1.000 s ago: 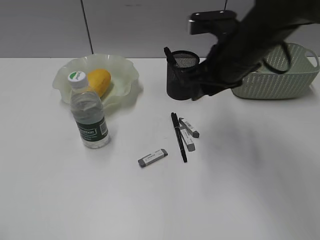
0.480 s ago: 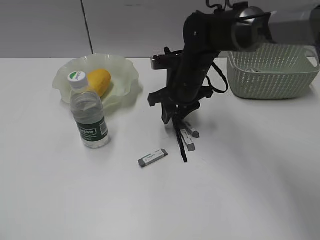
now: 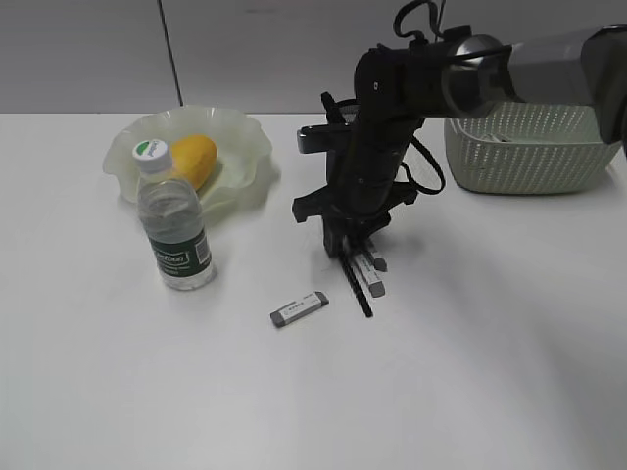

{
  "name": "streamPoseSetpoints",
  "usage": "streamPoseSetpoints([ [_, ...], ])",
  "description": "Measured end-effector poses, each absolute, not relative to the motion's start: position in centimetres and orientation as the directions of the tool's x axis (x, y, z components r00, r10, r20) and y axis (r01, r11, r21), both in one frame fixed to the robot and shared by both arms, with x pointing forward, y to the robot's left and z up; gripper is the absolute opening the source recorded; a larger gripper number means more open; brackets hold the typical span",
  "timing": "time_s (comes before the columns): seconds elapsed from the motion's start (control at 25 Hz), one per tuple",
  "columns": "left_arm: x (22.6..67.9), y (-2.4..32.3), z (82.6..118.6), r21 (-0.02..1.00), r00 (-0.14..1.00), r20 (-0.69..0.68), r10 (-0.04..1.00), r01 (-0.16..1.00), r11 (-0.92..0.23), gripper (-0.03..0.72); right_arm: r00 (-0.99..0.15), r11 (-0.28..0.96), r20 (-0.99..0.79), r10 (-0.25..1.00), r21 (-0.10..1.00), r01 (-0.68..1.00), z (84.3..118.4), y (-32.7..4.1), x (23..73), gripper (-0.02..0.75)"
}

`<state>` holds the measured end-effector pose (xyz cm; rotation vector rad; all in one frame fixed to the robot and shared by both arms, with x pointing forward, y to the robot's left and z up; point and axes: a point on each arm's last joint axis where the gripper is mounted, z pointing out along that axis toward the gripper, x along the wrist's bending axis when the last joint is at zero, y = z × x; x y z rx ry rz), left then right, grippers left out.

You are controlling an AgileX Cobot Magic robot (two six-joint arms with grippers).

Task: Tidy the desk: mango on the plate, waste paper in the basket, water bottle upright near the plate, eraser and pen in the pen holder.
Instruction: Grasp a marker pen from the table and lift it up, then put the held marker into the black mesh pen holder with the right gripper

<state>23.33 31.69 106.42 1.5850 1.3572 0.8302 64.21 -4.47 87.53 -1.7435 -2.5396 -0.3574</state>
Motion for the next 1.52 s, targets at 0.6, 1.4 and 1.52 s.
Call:
streamPoseSetpoints([
  [0.6, 23.3, 31.7, 106.4, 0.914, 0.185, -0.048, 0.982, 0.404, -0.031, 0.235, -0.476, 0.241, 0.047, 0.878, 0.816, 0.525, 104.9, -6.3, 63.5, 0.102],
  [1.4, 23.3, 31.7, 106.4, 0.914, 0.185, -0.048, 0.982, 0.404, -0.031, 0.235, -0.323, -0.025, 0.034, 0.946, 0.999, 0.031, 93.3, -10.8, 65.1, 0.174],
  [1.52, 23.3, 31.7, 106.4, 0.914, 0.185, -0.048, 0.982, 0.404, -0.031, 0.235, -0.323, -0.025, 0.034, 0.946, 0.999, 0.033, 93.3, -10.8, 65.1, 0.372],
])
